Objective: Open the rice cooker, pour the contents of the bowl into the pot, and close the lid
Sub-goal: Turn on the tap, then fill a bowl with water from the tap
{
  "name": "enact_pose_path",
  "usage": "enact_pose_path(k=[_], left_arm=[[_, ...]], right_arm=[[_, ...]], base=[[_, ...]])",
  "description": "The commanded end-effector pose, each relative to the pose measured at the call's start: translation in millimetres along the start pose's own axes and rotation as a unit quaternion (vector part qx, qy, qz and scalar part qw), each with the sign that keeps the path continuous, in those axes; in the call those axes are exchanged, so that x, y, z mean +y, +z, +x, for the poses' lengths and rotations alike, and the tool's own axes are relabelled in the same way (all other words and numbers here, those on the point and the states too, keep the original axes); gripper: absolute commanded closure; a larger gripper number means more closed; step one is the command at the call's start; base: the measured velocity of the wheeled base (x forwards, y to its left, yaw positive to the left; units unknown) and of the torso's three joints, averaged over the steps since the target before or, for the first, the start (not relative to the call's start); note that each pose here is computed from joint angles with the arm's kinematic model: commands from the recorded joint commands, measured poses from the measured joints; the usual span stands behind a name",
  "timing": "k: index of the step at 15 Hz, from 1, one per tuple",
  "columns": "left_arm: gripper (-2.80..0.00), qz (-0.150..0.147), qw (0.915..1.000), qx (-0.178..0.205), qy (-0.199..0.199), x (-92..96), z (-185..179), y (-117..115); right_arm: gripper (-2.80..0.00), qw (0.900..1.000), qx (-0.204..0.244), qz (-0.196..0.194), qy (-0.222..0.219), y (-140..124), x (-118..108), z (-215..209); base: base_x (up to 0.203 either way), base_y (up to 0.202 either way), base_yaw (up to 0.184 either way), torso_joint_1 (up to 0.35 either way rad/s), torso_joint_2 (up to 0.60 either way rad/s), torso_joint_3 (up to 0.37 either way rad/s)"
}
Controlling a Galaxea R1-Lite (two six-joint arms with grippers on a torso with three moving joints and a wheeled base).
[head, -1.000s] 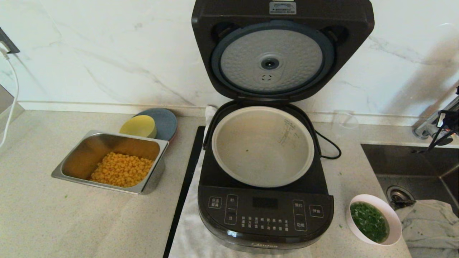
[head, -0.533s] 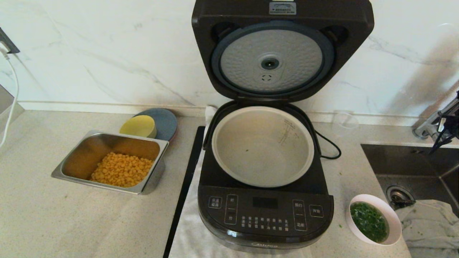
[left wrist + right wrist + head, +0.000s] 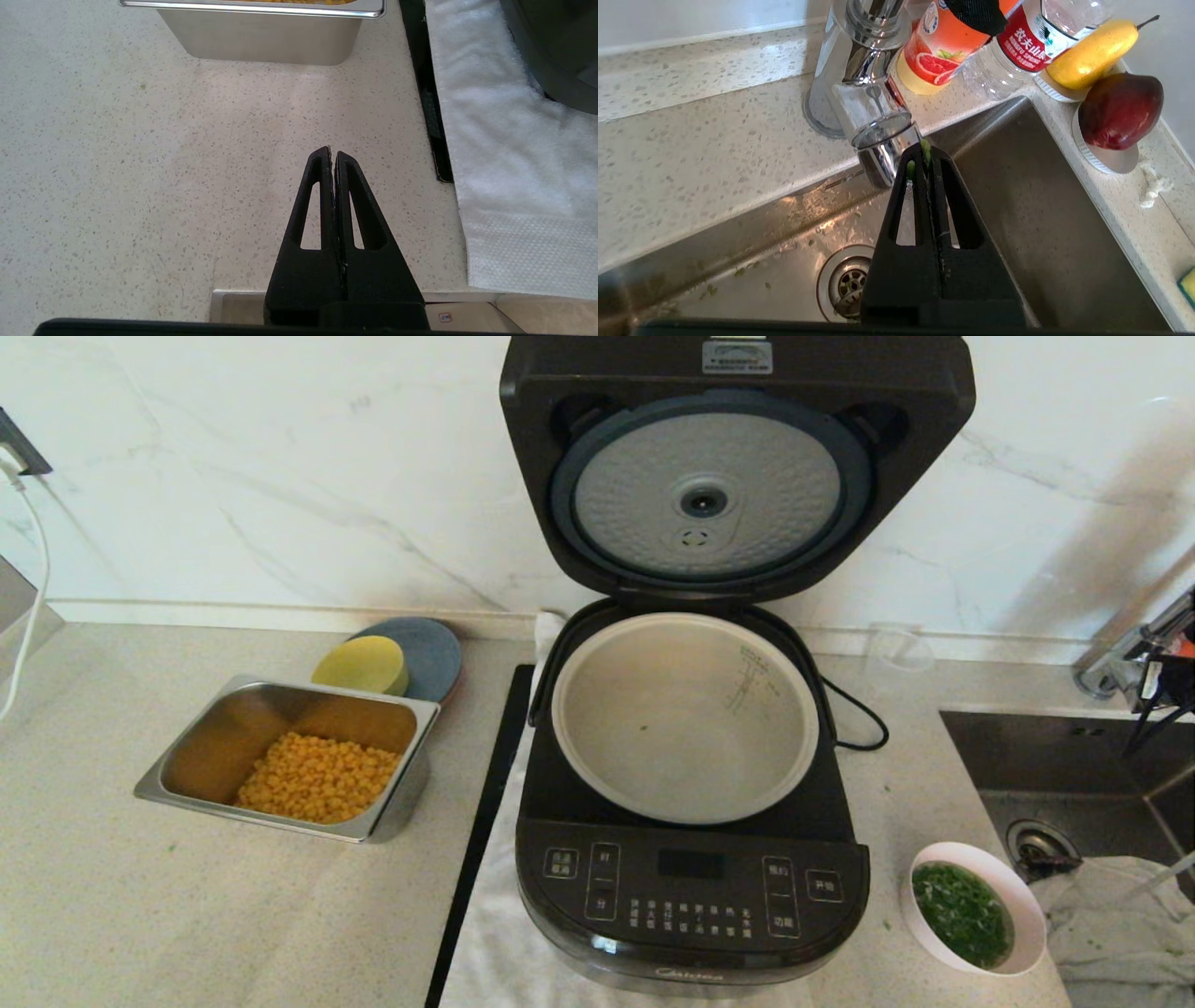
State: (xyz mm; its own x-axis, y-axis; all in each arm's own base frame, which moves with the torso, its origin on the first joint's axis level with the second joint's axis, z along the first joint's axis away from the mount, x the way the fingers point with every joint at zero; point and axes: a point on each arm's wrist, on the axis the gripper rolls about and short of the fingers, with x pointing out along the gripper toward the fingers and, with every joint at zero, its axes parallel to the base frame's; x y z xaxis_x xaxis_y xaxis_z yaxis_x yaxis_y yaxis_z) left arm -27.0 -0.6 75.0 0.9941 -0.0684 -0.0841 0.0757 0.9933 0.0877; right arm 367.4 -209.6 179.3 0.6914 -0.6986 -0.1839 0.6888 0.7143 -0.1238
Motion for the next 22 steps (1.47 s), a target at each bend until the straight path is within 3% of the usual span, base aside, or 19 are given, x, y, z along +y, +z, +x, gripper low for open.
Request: enact_pose_path(k=[1, 4, 6, 7, 9, 11, 13, 15, 16, 18, 19, 20, 22], left_arm=[[0.00, 0.000, 1.0000, -0.001, 0.000, 0.0, 0, 0], [0.00, 0.000, 1.0000, 0.000, 0.000, 0.0, 0, 0], [0.00, 0.001, 1.0000, -0.001, 0.000, 0.0, 0, 0], [0.00, 0.000, 1.0000, 0.000, 0.000, 0.0, 0, 0], [0.00, 0.001, 1.0000, 0.000, 0.000, 0.0, 0, 0], [0.00, 0.000, 1.0000, 0.000, 0.000, 0.0, 0, 0], [0.00, 0.001, 1.0000, -0.001, 0.000, 0.0, 0, 0], [0.00, 0.000, 1.0000, 0.000, 0.000, 0.0, 0, 0], [0.00, 0.001, 1.0000, 0.000, 0.000, 0.0, 0, 0], [0.00, 0.000, 1.0000, -0.001, 0.000, 0.0, 0, 0], [0.00, 0.000, 1.0000, 0.000, 0.000, 0.0, 0, 0], [0.00, 0.000, 1.0000, -0.001, 0.000, 0.0, 0, 0], [0.00, 0.000, 1.0000, -0.001, 0.000, 0.0, 0, 0]], right_arm=[[0.00, 1.000, -0.019, 0.016, -0.006, 10, -5, -5], [0.00, 0.997, -0.056, 0.046, -0.004, 40, -14, -35], [0.00, 0.997, -0.056, 0.044, 0.017, 54, -17, -67], [0.00, 0.998, -0.042, 0.039, 0.039, 61, -17, -87], [0.00, 0.992, 0.049, 0.014, 0.111, 61, -19, -131], [0.00, 0.962, 0.169, -0.005, 0.214, 51, -23, -186], [0.00, 0.917, 0.259, -0.026, 0.302, 37, -20, -241], [0.00, 0.880, 0.317, -0.050, 0.349, 8, -13, -272], [0.00, 0.866, 0.340, -0.063, 0.360, -7, -11, -285], [0.00, 0.848, 0.376, -0.085, 0.363, -34, -11, -304], [-2.53, 0.841, 0.391, -0.091, 0.362, -46, -12, -312], [-2.80, 0.837, 0.403, -0.093, 0.359, -55, -14, -317], [-2.80, 0.834, 0.415, -0.095, 0.353, -66, -19, -321]], base=[[0.000, 0.000, 0.000, 0.000, 0.00, 0.000], [0.000, 0.000, 0.000, 0.000, 0.00, 0.000], [0.000, 0.000, 0.000, 0.000, 0.00, 0.000], [0.000, 0.000, 0.000, 0.000, 0.00, 0.000], [0.000, 0.000, 0.000, 0.000, 0.00, 0.000], [0.000, 0.000, 0.000, 0.000, 0.00, 0.000], [0.000, 0.000, 0.000, 0.000, 0.00, 0.000], [0.000, 0.000, 0.000, 0.000, 0.00, 0.000], [0.000, 0.000, 0.000, 0.000, 0.00, 0.000], [0.000, 0.000, 0.000, 0.000, 0.00, 0.000], [0.000, 0.000, 0.000, 0.000, 0.00, 0.000], [0.000, 0.000, 0.000, 0.000, 0.00, 0.000], [0.000, 0.000, 0.000, 0.000, 0.00, 0.000]])
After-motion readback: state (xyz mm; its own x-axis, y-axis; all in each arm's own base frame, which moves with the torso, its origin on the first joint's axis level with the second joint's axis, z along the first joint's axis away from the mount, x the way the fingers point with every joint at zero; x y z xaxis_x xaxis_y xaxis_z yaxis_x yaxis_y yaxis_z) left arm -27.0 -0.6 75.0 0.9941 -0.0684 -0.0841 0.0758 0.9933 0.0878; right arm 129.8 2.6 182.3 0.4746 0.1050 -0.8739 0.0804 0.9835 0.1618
